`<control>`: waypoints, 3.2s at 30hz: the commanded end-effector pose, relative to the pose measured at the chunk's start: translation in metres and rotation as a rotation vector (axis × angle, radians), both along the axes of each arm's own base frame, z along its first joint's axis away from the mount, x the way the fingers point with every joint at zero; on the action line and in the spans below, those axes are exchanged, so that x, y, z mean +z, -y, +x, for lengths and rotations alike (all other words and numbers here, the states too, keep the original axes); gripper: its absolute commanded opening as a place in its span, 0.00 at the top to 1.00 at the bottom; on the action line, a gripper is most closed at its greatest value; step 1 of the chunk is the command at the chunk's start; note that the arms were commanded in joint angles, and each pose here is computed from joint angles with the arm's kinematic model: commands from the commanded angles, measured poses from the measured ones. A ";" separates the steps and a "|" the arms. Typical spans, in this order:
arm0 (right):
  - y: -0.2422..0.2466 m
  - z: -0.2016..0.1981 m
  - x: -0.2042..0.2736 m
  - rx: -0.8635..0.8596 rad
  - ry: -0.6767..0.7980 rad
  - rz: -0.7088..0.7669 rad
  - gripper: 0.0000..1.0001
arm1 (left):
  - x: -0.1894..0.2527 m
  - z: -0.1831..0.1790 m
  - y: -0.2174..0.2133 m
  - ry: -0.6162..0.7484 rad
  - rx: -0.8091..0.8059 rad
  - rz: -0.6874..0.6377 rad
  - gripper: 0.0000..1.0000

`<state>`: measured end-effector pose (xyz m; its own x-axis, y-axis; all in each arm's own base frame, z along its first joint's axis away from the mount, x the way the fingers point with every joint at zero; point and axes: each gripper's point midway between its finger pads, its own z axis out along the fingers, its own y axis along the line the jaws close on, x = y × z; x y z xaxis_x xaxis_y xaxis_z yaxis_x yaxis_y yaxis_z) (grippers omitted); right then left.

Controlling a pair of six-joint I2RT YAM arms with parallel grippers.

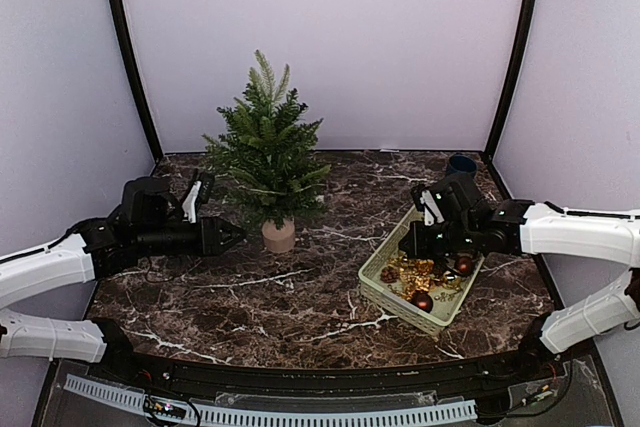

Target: Decorate the small christmas tree

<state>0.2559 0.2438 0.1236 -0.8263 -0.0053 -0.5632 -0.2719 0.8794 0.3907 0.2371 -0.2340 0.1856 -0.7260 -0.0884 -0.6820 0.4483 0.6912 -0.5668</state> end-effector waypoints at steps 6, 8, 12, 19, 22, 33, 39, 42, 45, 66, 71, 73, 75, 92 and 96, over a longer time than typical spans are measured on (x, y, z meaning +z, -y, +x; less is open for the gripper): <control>-0.022 -0.003 0.009 0.074 0.027 0.005 1.00 | 0.005 0.008 -0.004 0.045 0.065 -0.051 0.97; -0.025 -0.005 0.009 0.083 0.025 0.006 1.00 | 0.003 0.011 -0.011 0.053 0.098 -0.021 1.00; -0.031 -0.009 0.011 0.096 0.031 -0.007 1.00 | 0.006 0.020 -0.024 0.086 0.143 0.018 1.00; -0.038 0.002 0.017 0.078 0.050 -0.032 1.00 | 0.012 0.037 -0.044 0.128 0.134 0.052 1.00; -0.043 0.007 0.017 0.080 0.050 -0.036 1.00 | 0.013 0.045 -0.049 0.144 0.115 0.094 1.00; -0.069 0.029 0.029 0.087 0.073 -0.019 1.00 | 0.010 0.075 -0.073 0.187 0.076 0.142 1.00; -0.081 0.034 0.032 0.108 0.073 -0.016 1.00 | 0.008 0.095 -0.091 0.182 0.136 0.159 0.98; -0.086 0.033 0.032 0.118 0.072 -0.010 1.00 | 0.016 0.098 -0.093 0.191 0.146 0.161 0.82; -0.088 0.033 0.033 0.124 0.075 -0.006 1.00 | 0.026 0.098 -0.102 0.190 0.203 0.183 0.61; -0.091 0.029 0.034 0.119 0.085 0.036 1.00 | 0.051 0.004 0.005 0.098 0.174 -0.043 0.38; -0.090 0.028 0.040 0.115 0.096 0.042 1.00 | 0.040 0.015 0.038 0.088 0.133 -0.034 0.33; -0.090 0.028 0.042 0.114 0.099 0.044 1.00 | 0.038 0.019 0.044 0.086 0.135 -0.042 0.30; -0.089 0.028 0.042 0.115 0.100 0.044 1.00 | 0.039 0.024 0.047 0.090 0.144 -0.055 0.28; -0.093 0.022 0.042 0.144 0.103 0.042 1.00 | 0.024 0.030 0.011 0.112 0.296 0.022 1.00; -0.100 0.019 0.043 0.165 0.101 0.039 1.00 | 0.023 0.028 -0.005 0.126 0.288 0.049 1.00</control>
<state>0.2798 0.3328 0.1504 -0.7806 -0.1131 -0.6147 -0.4112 0.8337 0.3687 0.2663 -0.2483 0.2020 -0.6203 -0.2568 -0.7411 0.2857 0.8060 -0.5184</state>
